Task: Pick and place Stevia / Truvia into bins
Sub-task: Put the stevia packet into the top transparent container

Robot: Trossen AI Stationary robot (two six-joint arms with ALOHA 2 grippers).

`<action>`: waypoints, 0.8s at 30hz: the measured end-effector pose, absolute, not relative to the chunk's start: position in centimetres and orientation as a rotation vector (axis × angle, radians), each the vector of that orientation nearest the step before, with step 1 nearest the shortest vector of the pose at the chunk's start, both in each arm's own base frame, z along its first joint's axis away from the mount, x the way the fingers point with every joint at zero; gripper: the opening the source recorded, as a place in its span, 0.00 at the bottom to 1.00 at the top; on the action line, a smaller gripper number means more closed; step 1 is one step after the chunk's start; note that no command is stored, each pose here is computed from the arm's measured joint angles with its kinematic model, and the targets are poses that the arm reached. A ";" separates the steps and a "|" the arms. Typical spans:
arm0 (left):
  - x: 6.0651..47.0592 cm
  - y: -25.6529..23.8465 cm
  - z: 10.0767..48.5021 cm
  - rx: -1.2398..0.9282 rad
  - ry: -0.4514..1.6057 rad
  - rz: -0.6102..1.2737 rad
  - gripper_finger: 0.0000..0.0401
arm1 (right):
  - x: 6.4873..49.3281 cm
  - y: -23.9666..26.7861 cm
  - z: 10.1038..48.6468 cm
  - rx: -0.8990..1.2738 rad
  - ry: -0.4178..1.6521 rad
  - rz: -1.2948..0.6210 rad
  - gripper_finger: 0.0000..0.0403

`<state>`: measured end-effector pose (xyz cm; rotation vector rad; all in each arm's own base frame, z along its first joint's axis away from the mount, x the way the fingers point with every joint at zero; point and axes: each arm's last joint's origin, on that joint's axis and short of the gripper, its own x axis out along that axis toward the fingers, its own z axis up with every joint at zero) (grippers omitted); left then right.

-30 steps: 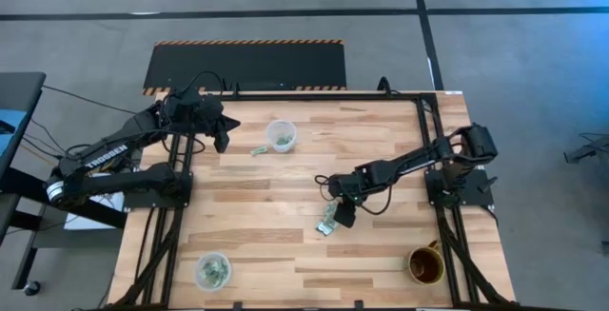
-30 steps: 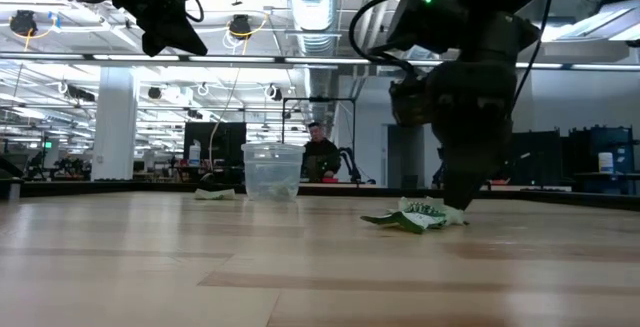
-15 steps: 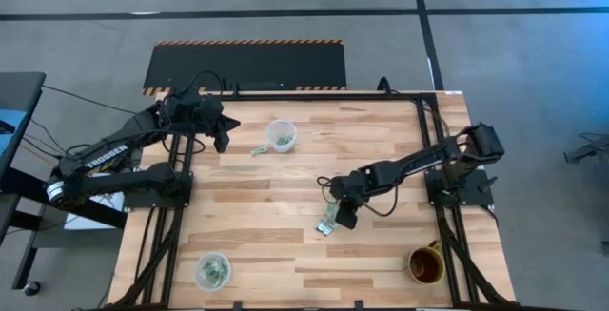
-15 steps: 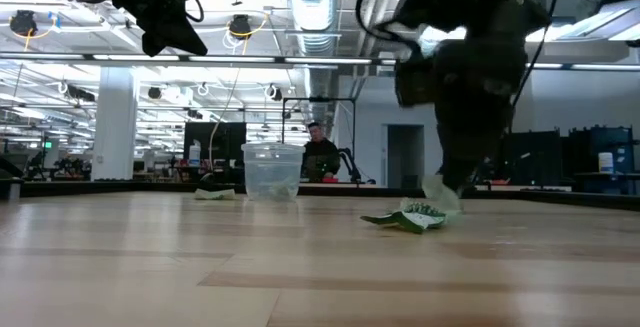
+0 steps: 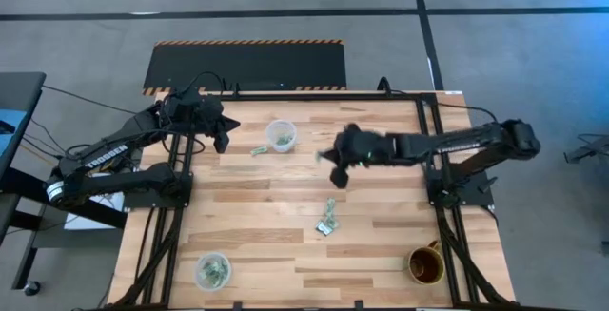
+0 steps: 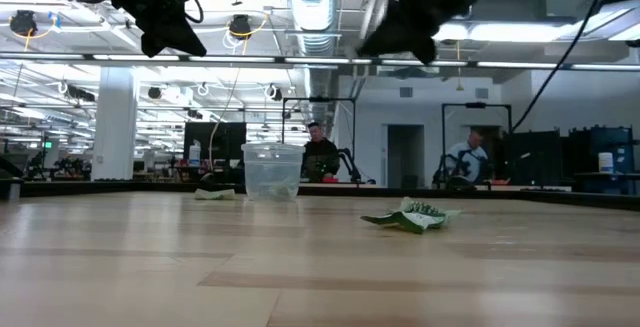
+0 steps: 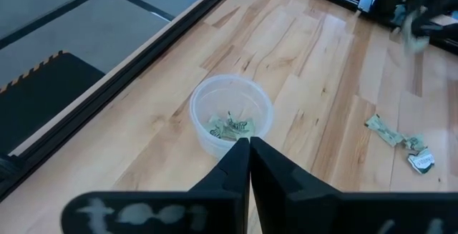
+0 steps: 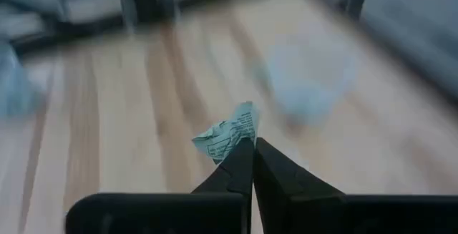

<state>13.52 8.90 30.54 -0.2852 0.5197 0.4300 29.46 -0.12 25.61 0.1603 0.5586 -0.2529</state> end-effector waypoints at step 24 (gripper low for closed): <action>13.5 8.9 30.5 -0.287 0.523 0.430 0.00 | 41.7 -13.8 22.4 0.167 0.642 -0.197 0.00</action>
